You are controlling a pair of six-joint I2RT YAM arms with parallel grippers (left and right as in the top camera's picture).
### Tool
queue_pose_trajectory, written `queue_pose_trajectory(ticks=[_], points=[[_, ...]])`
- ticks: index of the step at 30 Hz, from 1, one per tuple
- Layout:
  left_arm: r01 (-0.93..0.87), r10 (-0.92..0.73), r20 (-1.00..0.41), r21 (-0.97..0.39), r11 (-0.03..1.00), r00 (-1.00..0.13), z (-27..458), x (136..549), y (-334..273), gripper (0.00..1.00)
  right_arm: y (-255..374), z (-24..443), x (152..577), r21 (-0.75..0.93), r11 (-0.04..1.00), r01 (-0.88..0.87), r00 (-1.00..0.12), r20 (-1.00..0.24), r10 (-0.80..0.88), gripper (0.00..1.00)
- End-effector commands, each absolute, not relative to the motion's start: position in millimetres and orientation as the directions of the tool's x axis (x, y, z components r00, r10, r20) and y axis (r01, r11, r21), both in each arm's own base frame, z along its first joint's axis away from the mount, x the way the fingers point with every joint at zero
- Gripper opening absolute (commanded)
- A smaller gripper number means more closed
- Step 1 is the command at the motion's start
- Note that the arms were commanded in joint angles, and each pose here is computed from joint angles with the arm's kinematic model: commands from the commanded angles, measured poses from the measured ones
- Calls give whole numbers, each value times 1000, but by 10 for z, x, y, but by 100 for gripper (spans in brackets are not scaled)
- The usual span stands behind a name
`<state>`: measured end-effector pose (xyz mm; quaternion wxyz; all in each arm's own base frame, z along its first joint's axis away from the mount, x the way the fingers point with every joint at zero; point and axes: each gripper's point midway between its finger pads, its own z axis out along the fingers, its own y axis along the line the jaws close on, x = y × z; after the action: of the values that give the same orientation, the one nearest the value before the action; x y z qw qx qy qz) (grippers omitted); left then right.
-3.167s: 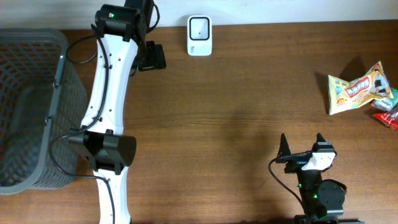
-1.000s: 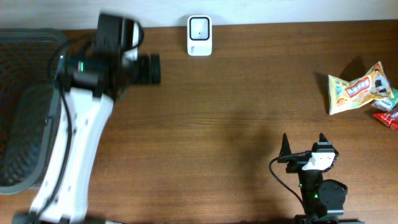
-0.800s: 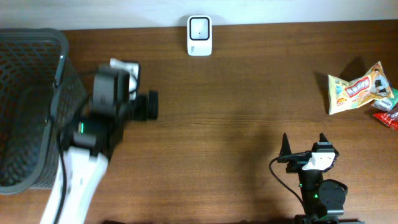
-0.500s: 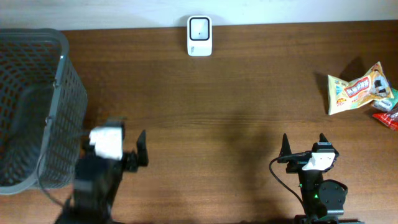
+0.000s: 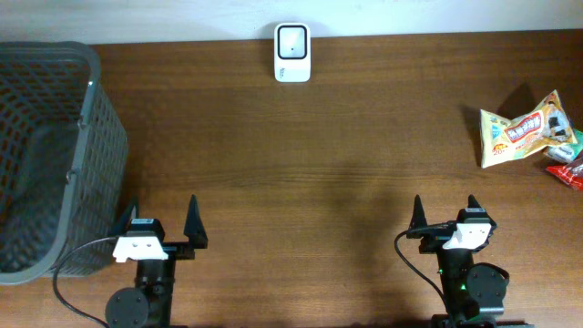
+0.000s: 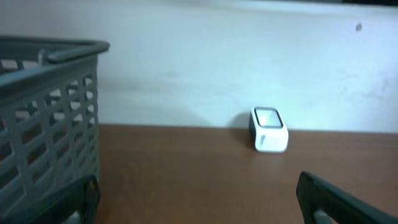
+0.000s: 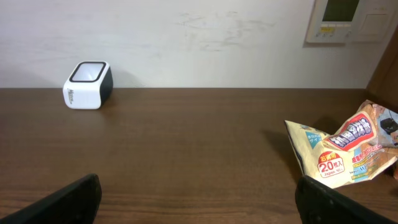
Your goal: Scan the item barcode
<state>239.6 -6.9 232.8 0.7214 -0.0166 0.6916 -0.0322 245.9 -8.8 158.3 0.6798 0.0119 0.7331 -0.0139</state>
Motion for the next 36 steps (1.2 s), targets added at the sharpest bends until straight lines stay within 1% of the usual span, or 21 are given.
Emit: queue_pose_trajectory(ticks=[1,3,11,14,16,23,24,36], points=[[43,-52,-995,-48,998,91,2270,2412,-69,99,-114,1552,2457,-1,999,49,-80,-997,3,98],[37,-50,-990,-45,998,129,2292,2393,-47,99,-114,1553,2457,-1,999,49,-80,-997,3,98],[36,-47,-980,-41,998,194,2236,2419,-40,99,-114,1552,2457,-1,999,49,-80,-997,3,98],[21,-12,-978,-8,1000,208,2267,2413,-18,99,-115,1553,2457,-1,999,50,-80,-997,3,98],[7,-4,-983,-3,1000,184,2208,2425,13,99,-114,1552,2457,-1,999,49,-80,-997,3,99],[1,-12,-999,-12,1000,-35,1669,2465,25,99,-114,1553,2457,-1,999,49,-80,-997,3,98],[1,-15,-997,-15,1000,-81,1557,2458,24,99,-114,1552,2457,-1,999,49,-80,-997,3,99],[-5,-17,-997,-16,1000,-80,1558,2458,33,99,-114,1552,2457,-1,999,49,-80,-997,3,99]])
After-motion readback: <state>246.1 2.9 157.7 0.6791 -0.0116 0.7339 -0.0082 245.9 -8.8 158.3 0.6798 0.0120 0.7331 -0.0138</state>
